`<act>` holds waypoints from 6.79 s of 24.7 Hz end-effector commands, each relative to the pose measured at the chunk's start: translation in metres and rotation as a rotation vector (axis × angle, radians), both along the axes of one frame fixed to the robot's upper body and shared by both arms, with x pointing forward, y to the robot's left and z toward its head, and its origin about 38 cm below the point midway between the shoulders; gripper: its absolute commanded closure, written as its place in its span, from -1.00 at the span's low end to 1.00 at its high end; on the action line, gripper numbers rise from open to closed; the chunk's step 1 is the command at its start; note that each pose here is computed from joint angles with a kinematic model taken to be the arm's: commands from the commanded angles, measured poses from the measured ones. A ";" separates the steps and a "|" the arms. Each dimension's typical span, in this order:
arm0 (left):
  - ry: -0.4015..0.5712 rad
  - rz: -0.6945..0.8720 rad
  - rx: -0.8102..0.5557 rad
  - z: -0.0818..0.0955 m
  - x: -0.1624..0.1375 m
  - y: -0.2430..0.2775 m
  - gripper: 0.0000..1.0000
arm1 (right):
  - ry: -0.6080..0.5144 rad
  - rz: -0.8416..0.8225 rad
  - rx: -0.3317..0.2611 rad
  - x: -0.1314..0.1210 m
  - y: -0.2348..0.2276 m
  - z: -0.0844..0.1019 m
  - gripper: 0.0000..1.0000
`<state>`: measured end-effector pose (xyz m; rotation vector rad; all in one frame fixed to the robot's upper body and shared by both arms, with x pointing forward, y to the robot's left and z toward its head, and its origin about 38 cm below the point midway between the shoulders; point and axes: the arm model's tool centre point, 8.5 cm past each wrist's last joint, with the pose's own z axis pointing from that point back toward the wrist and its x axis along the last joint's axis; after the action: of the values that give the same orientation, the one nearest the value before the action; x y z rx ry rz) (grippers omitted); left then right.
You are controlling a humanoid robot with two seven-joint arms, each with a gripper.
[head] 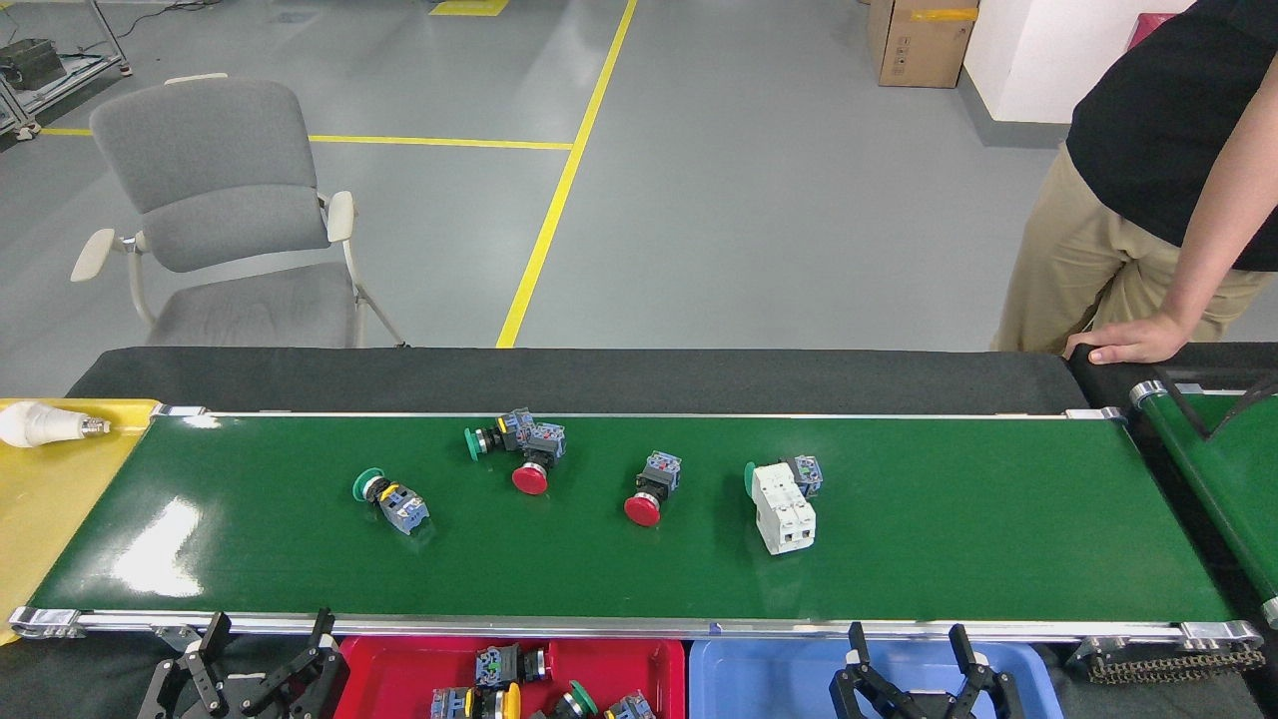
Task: Pick switch part from conveyor to tray
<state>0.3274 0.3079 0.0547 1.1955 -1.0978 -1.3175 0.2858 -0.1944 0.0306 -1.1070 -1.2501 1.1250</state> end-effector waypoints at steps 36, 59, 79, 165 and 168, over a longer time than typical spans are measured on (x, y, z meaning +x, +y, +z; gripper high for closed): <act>0.027 -0.411 -0.013 -0.006 0.010 -0.026 0.74 | -0.055 0.564 -0.066 0.008 0.048 0.034 0.75; 0.039 -0.188 0.108 0.006 0.066 0.073 -1.00 | 0.079 -0.022 0.064 -0.009 -0.077 0.004 -1.00; 0.144 0.119 0.145 -0.026 0.111 0.173 -0.78 | 0.085 0.110 -0.004 0.004 -0.055 0.005 -1.00; 0.181 0.496 0.095 -0.026 0.099 0.220 0.42 | 0.003 0.102 -0.032 0.007 -0.086 0.033 -1.00; 0.168 0.492 0.091 -0.024 0.101 0.219 0.57 | 0.000 0.100 -0.029 0.007 -0.085 0.033 -1.00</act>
<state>0.4223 0.5242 0.0204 1.2699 -0.5496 -1.0725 0.2894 -0.2795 0.0566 -1.0586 -1.2858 1.2212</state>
